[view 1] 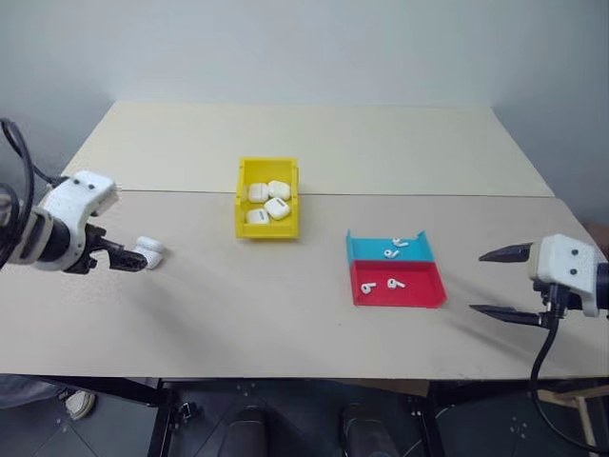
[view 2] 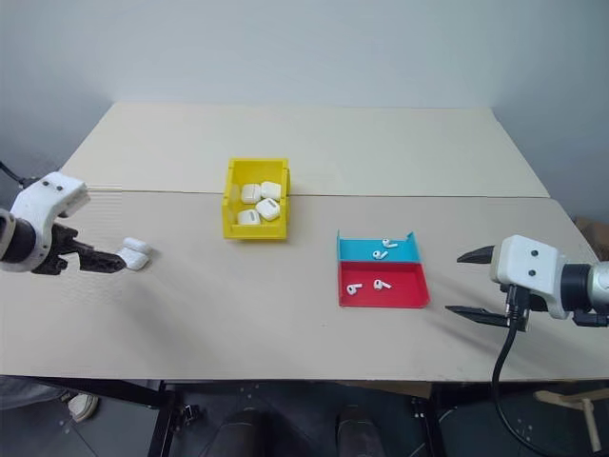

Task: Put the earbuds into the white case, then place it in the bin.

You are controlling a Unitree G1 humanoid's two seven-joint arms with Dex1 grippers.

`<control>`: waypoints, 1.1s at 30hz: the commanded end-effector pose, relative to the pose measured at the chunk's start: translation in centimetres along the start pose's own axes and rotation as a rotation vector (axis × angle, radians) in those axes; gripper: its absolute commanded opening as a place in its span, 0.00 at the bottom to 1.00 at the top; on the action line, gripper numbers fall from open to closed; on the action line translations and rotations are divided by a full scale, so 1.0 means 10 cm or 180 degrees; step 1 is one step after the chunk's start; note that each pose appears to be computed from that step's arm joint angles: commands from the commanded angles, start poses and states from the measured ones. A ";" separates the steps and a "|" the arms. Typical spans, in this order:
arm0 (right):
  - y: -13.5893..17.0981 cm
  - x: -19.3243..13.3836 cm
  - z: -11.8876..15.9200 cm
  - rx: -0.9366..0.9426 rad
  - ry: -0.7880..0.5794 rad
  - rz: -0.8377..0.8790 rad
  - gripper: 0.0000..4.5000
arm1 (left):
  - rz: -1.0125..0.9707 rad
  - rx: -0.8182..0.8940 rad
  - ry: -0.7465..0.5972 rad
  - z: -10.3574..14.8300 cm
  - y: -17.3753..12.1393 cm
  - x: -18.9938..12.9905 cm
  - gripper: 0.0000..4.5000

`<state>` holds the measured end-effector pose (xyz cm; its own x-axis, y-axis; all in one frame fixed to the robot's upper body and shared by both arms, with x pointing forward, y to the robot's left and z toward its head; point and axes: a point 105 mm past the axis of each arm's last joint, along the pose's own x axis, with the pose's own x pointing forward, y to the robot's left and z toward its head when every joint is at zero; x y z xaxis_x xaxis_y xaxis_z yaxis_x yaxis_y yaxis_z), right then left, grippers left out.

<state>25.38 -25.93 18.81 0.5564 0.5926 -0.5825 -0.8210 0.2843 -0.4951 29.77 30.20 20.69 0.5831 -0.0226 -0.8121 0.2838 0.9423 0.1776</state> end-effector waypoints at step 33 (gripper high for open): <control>-0.06 -0.01 -0.02 0.0084 0.0113 -0.0168 1.00 | -0.0344 -0.0077 0.0398 0.17 0.32 0.75 1.00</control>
<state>25.83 -26.19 18.08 0.5763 0.5593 -0.5959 -0.8142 0.3302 -0.4775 36.19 32.00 15.10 0.4231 -0.0916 -0.9014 0.3388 0.9387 0.0636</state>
